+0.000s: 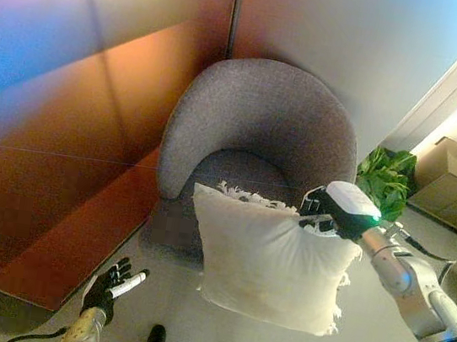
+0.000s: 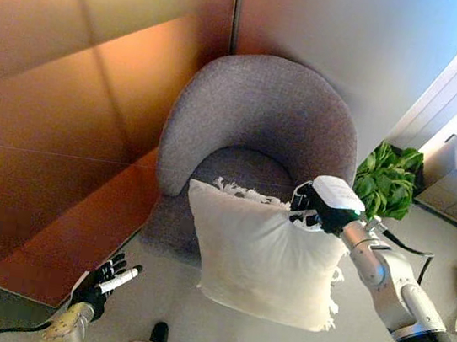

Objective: Pick up the pillow and put it on the sofa.

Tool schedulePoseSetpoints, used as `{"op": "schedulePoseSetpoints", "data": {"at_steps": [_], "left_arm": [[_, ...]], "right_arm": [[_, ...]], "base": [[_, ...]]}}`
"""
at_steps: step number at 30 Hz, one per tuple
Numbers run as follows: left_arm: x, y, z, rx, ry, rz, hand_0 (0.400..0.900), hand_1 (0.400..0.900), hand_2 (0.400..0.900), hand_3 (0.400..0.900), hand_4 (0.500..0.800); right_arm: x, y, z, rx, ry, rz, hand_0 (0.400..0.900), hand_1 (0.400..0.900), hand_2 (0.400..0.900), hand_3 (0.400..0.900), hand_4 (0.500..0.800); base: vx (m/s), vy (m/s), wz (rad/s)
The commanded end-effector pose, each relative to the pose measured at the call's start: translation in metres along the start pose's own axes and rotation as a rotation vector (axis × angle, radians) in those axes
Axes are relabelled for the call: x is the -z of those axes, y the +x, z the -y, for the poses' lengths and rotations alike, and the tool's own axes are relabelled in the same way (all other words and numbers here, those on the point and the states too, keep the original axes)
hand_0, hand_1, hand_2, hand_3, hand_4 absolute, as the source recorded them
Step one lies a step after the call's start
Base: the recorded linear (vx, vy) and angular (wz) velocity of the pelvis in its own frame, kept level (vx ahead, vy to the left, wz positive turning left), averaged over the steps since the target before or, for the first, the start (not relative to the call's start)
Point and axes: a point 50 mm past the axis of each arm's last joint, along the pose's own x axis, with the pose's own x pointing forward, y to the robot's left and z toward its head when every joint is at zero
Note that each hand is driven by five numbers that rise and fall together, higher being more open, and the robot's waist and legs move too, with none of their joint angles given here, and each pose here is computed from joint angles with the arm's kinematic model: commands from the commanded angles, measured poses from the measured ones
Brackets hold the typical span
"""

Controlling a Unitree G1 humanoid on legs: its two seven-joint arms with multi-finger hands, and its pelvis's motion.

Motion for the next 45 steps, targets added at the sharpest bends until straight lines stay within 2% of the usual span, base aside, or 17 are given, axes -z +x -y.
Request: {"op": "schedulePoseSetpoints", "data": {"at_steps": [1, 8, 14, 15, 16, 17, 22, 23, 28, 34, 37, 40, 44, 45], "left_arm": [[-0.029, 0.013, -0.002, 0.002, 0.053, 0.090, 0.900, 0.900, 0.900, 0.900, 0.800], [-0.033, 0.015, -0.002, 0.011, 0.084, 0.086, 0.900, 0.900, 0.900, 0.900, 0.800], [-0.040, 0.020, 0.002, 0.061, 0.164, 0.067, 0.900, 0.900, 0.900, 0.900, 0.800], [-0.040, 0.020, 0.003, 0.077, 0.182, 0.058, 0.900, 0.900, 0.900, 0.900, 0.800], [-0.040, 0.021, 0.005, 0.093, 0.201, 0.054, 0.900, 0.900, 0.900, 0.900, 0.800], [-0.041, 0.022, 0.007, 0.106, 0.212, 0.052, 0.900, 0.900, 0.900, 0.900, 0.800], [-0.047, 0.024, 0.013, 0.150, 0.249, 0.049, 0.900, 0.900, 0.900, 0.900, 0.800], [-0.047, 0.024, 0.013, 0.165, 0.272, 0.046, 0.900, 0.900, 0.900, 0.900, 0.800], [-0.042, 0.021, 0.008, 0.168, 0.277, 0.043, 0.900, 0.900, 0.900, 0.900, 0.800], [-0.035, 0.018, 0.014, 0.223, 0.247, 0.033, 0.900, 0.900, 0.900, 0.900, 0.800], [-0.035, 0.018, 0.016, 0.256, 0.237, 0.021, 0.900, 0.900, 0.900, 0.900, 0.800], [-0.035, 0.019, 0.021, 0.269, 0.221, 0.012, 0.900, 0.900, 0.900, 0.900, 0.800], [-0.030, 0.018, 0.026, 0.273, 0.184, 0.012, 0.900, 0.900, 0.900, 0.900, 0.800], [-0.027, 0.017, 0.029, 0.273, 0.148, 0.015, 0.900, 0.900, 0.900, 0.900, 0.800]], "right_arm": [[-0.012, 0.011, 0.132, 0.488, -0.090, 0.048, 0.400, 0.400, 0.400, 0.400, 0.500], [0.014, 0.031, 0.155, 0.494, -0.122, -0.102, 0.400, 0.400, 0.400, 0.400, 0.500], [0.040, 0.058, 0.169, 0.366, -0.099, -0.288, 0.400, 0.400, 0.400, 0.400, 0.500], [0.049, 0.063, 0.166, 0.287, -0.098, -0.359, 0.900, 0.900, 0.900, 0.900, 0.800], [0.063, 0.064, 0.159, 0.194, -0.102, -0.434, 0.900, 0.900, 0.900, 0.900, 0.800], [0.069, 0.064, 0.161, 0.171, -0.097, -0.475, 0.900, 0.900, 0.900, 0.900, 0.800], [0.075, 0.059, 0.188, 0.221, -0.114, -0.559, 0.900, 0.900, 0.900, 0.900, 0.800], [0.076, 0.053, 0.207, 0.264, -0.122, -0.588, 0.900, 0.900, 0.900, 0.900, 0.800], [0.068, 0.047, 0.232, 0.356, -0.107, -0.565, 0.900, 0.900, 0.900, 0.900, 0.800], [0.063, 0.050, 0.229, 0.397, -0.028, -0.485, 0.900, 0.900, 0.900, 0.900, 0.800], [0.063, 0.054, 0.218, 0.415, 0.112, -0.440, 0.900, 0.900, 0.900, 0.900, 0.800], [0.065, 0.063, 0.184, 0.413, 0.308, -0.389, 0.900, 0.900, 0.900, 0.900, 0.800], [0.054, 0.074, 0.125, 0.414, 0.510, -0.275, 0.900, 0.900, 0.900, 0.900, 0.800], [0.038, 0.076, 0.090, 0.411, 0.617, -0.206, 0.900, 0.900, 0.900, 0.900, 0.800]], "base": [[0.031, -0.023, 0.17], [0.031, -0.017, 0.23], [0.047, -0.033, 0.26], [0.065, -0.039, 0.26], [0.066, -0.051, 0.25], [0.063, -0.064, 0.21], [0.035, -0.035, 0.19], [0.014, -0.035, 0.20], [0.006, 0.002, 0.05], [0.007, 0.049, -0.14], [-0.026, 0.045, -0.12], [-0.066, 0.047, -0.15], [-0.091, 0.055, -0.25], [-0.088, 0.055, -0.30]]}}
